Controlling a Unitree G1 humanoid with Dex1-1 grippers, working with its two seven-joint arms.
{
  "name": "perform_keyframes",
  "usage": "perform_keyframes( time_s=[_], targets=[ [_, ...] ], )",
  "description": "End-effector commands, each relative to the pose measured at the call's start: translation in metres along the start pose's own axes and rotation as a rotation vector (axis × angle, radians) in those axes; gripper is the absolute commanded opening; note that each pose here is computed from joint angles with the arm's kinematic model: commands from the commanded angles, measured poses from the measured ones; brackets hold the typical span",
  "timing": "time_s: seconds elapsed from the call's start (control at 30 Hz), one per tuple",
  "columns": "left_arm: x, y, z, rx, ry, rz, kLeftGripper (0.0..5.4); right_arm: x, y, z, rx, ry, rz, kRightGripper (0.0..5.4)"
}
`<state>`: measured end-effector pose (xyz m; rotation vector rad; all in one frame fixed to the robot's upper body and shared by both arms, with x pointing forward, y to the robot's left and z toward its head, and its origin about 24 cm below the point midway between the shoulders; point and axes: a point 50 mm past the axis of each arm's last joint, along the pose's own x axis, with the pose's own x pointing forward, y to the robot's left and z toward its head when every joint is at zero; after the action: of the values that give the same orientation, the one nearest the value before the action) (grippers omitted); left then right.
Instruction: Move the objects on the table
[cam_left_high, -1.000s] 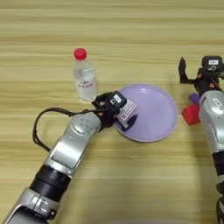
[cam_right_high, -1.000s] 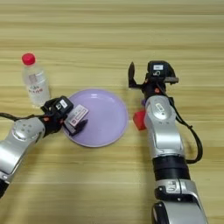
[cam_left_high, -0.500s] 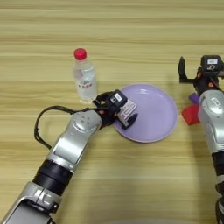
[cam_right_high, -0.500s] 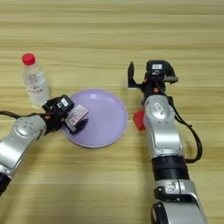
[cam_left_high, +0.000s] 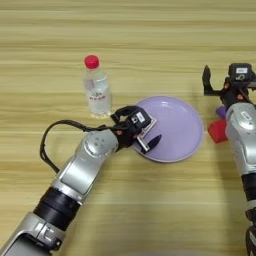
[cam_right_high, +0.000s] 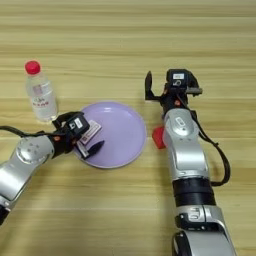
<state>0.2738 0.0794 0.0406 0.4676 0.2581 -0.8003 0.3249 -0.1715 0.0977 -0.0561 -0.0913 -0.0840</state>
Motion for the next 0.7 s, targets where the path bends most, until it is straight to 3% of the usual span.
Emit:
perform_keyframes(
  time_s=[0.03, 0.27, 0.4, 0.7],
  targets=[
    [0.000, 0.005, -0.006, -0.007, 0.031, 0.009, 5.38, 0.000, 0.003, 0.003, 0.010, -0.002, 0.004, 5.40],
    [0.002, 0.007, -0.008, -0.011, 0.040, 0.018, 5.38, 0.000, 0.002, 0.003, 0.011, -0.004, 0.003, 5.40],
    [0.009, 0.005, -0.014, -0.019, 0.078, -0.010, 5.38, 0.000, 0.003, 0.003, 0.010, -0.005, 0.003, 5.40],
    [0.013, 0.005, -0.018, 0.021, 0.098, -0.043, 5.38, -0.001, 0.004, 0.005, 0.013, -0.008, 0.003, 5.40]
  ],
)
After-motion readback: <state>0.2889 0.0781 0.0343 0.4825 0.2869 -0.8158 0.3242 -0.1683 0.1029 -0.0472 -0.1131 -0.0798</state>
